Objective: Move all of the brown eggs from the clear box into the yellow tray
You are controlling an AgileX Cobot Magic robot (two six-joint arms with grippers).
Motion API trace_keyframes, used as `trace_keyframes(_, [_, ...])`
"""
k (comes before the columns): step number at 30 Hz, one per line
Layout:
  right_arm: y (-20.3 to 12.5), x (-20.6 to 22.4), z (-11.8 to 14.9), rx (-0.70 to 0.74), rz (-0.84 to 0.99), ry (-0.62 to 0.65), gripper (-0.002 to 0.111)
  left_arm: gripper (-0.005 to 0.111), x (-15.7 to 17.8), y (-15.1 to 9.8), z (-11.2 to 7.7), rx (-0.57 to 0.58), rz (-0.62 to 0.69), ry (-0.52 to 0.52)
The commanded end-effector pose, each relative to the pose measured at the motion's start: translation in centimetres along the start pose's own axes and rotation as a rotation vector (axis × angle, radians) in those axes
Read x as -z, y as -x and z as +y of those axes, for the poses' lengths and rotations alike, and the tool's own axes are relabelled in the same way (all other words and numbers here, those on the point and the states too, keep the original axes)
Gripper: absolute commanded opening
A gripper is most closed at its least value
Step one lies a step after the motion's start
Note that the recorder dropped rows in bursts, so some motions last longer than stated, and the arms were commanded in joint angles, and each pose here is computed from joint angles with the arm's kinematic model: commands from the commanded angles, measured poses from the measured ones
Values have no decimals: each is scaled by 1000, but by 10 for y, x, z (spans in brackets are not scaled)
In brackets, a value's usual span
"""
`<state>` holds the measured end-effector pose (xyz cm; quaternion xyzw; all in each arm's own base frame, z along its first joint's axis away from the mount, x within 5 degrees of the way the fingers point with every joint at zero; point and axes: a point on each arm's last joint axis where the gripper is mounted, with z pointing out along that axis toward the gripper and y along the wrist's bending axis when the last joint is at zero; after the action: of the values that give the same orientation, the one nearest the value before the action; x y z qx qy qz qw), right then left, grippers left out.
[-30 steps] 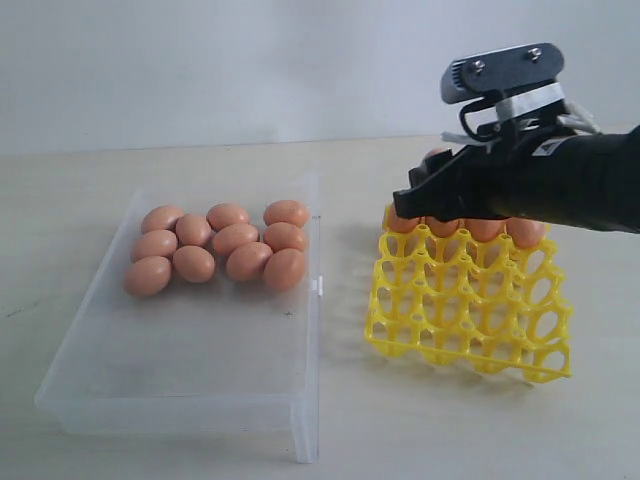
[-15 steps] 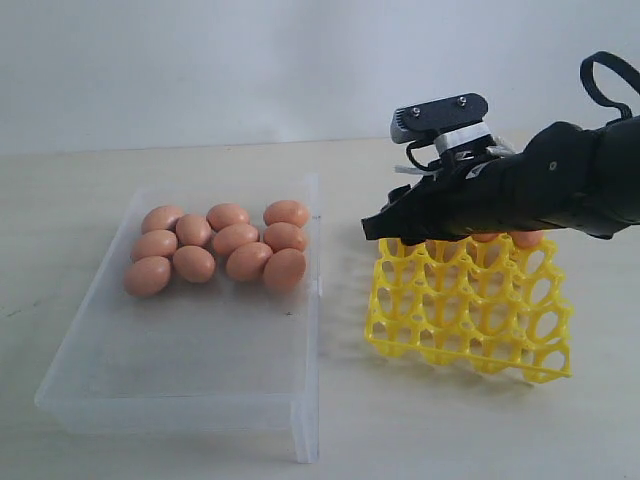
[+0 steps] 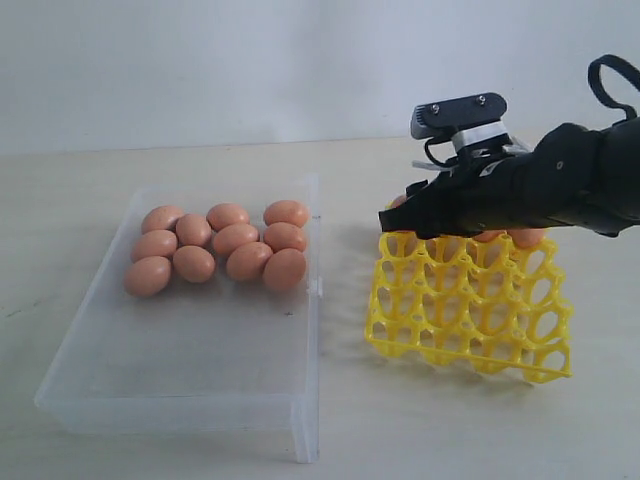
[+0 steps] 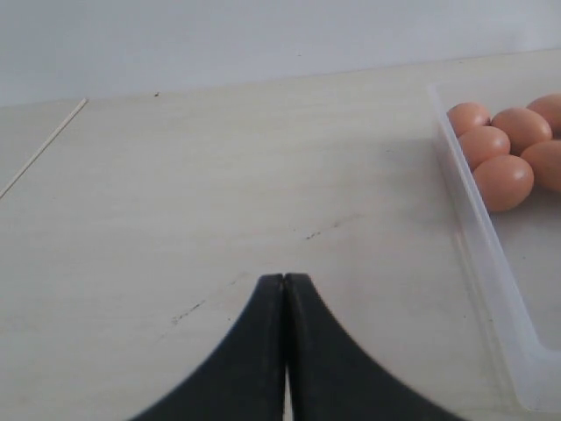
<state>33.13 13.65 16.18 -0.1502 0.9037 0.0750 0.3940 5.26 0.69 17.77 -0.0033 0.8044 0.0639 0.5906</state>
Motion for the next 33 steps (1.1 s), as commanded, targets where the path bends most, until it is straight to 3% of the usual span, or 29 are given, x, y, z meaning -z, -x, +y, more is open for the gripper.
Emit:
trace_keyframes(1, [-1, -17, -2, 5, 12, -11, 40, 0, 1, 2, 0, 5, -11, -7])
trace_keyframes(7, [12, -32, 0, 1, -10, -5, 40, 0, 1, 2, 0, 5, -11, -7])
trace_keyframes(33, [0, -52, -1, -31, 20, -21, 40, 0, 1, 2, 0, 5, -11, -7])
